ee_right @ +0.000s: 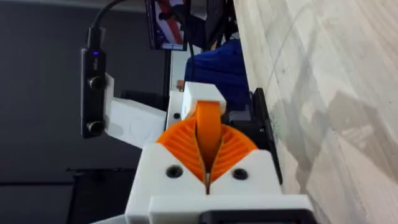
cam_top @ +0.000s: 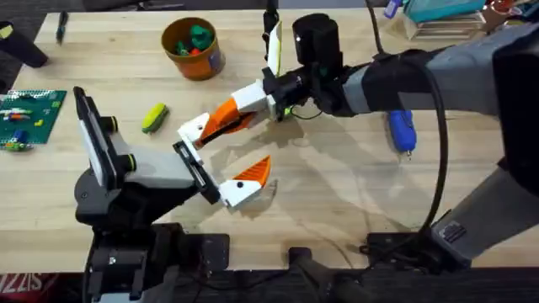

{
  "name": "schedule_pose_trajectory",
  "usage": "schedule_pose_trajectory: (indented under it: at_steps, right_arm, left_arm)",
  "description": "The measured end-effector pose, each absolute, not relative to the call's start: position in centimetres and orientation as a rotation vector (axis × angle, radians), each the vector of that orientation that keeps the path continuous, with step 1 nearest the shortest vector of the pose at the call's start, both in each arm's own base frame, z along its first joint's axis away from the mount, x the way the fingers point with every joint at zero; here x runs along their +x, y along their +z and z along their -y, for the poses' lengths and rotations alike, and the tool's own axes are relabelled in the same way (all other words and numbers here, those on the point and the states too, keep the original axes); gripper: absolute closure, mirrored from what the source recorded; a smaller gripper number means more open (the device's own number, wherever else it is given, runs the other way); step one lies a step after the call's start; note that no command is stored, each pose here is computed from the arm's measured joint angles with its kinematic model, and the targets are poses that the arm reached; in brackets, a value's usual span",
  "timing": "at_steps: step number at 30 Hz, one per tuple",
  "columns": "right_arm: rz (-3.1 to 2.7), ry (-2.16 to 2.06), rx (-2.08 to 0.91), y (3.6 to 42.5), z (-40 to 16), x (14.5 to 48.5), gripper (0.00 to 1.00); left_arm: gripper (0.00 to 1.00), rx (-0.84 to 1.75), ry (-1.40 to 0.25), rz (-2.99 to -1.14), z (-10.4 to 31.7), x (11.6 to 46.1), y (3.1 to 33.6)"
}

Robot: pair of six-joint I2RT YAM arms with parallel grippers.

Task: Pick up the gripper from the table and insert it into the empty holder that is missing its gripper. Then pick up a screw, insert it into the mounting hole, and use the screwdriver to tighten it. Finally, clean up the table by picking up the vegetable and placing it into the bucket.

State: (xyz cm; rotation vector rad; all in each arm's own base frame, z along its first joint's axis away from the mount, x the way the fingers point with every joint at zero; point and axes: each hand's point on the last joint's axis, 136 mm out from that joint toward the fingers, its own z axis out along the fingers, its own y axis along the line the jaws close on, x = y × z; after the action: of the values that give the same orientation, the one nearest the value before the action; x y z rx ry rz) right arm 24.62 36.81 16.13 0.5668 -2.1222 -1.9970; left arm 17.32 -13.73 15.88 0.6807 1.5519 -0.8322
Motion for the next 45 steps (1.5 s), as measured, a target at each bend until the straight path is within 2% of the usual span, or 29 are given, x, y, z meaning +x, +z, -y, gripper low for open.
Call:
schedule_pose_trajectory:
  at_steps: [16,21,25,27,31,32,38,45]
  right_arm:
    - [2.135,-1.997,0.565,16.1,-37.1,24.6,0.987]
    - [2.136,-1.977,0.536,15.6,-37.1,24.6,0.738]
    - [2.13,-1.973,0.534,15.2,-37.0,24.6,0.64]
    - [2.129,-1.972,0.529,15.2,-36.9,24.7,0.56]
    - [2.138,-1.972,0.501,14.8,-36.4,25.3,0.085]
    - [2.144,-1.976,0.49,14.7,-36.1,25.7,0.028]
    - [2.208,-2.063,0.446,15.2,-33.5,29.2,0.009]
    - [2.323,-2.178,0.315,15.7,-27.5,34.9,0.008]
  left_arm:
    - [0.015,0.66,-0.835,-1.562,13.6,17.5,15.9]
    - [0.015,0.676,-0.822,-1.552,13.6,17.4,15.9]
    - [0.015,0.683,-0.816,-1.548,13.6,17.4,15.9]
    - [0.015,0.691,-0.811,-1.542,13.6,17.4,15.9]
    - [0.015,0.716,-0.811,-1.529,13.8,17.2,15.9]
    - [0.015,0.718,-0.811,-1.528,13.9,17.1,15.9]
    - [0.015,0.726,-0.81,-1.524,13.9,17.1,16.0]
    - [0.015,0.729,-0.812,-1.522,13.9,17.0,16.0]
